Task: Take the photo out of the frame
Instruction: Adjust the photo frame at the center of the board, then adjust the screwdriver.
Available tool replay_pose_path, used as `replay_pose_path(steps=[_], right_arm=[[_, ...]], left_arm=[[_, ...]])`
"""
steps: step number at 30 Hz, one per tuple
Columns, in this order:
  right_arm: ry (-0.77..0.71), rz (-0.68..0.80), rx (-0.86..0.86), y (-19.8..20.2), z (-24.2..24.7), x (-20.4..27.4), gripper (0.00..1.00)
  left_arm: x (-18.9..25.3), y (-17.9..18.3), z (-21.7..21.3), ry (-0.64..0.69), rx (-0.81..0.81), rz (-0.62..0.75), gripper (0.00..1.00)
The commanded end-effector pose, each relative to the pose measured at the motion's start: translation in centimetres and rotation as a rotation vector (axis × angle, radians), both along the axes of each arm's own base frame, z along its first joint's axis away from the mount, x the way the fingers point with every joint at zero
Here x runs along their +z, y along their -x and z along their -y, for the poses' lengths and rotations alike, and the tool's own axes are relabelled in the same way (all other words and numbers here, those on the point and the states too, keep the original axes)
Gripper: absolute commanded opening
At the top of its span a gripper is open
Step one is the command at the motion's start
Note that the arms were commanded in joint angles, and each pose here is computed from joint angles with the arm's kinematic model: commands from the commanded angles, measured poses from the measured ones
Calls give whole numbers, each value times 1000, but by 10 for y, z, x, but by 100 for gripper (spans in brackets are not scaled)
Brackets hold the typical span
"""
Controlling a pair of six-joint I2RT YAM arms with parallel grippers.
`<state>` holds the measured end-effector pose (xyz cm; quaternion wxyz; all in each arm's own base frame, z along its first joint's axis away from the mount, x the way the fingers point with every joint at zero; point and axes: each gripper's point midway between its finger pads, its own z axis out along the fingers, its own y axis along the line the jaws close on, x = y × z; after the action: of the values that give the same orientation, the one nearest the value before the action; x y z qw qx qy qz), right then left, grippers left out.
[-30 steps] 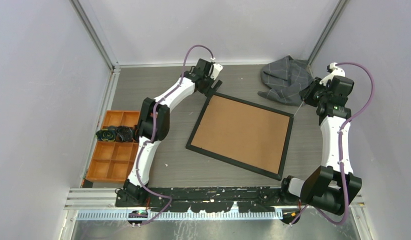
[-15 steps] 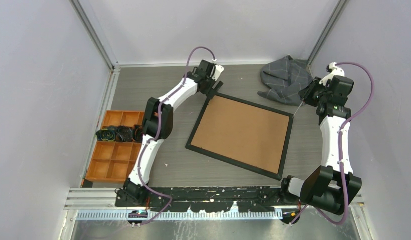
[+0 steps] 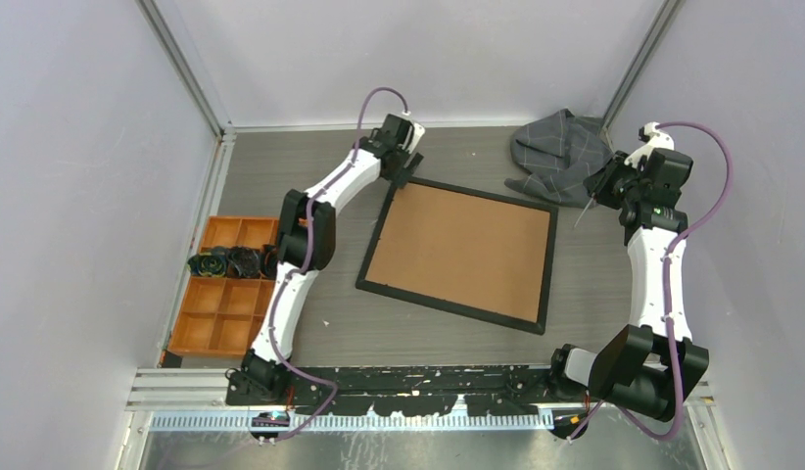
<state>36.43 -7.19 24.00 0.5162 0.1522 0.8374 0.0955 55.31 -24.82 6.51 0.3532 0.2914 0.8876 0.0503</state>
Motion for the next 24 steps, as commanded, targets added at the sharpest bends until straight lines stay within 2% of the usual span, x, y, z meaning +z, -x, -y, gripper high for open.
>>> replay_pose_path(steps=[1,6,9,11,15,17,20,21,24], right_arm=[[-8,32,42,-8,-14,11,1],[-40,40,173,-12,-51,11,1],[-124,56,289,-13,-81,14,1],[-166,64,360,-12,-101,17,1],[-225,121,500,-7,-135,36,1],[-258,161,568,-3,-152,49,1],[-305,244,635,3,-176,74,1],[-320,271,653,6,-182,82,1],[-367,436,732,12,-204,123,1]], left_arm=[[-22,11,-102,-174,186,-106,84],[-21,20,-114,-124,221,-162,83],[-6,28,-106,-60,209,-161,83],[18,29,-100,-2,206,-123,85],[87,35,-84,138,158,-26,99],[125,46,-74,223,116,25,100],[181,83,-40,453,-52,69,100],[212,108,-19,576,-167,85,100],[258,182,30,803,-458,114,100]])
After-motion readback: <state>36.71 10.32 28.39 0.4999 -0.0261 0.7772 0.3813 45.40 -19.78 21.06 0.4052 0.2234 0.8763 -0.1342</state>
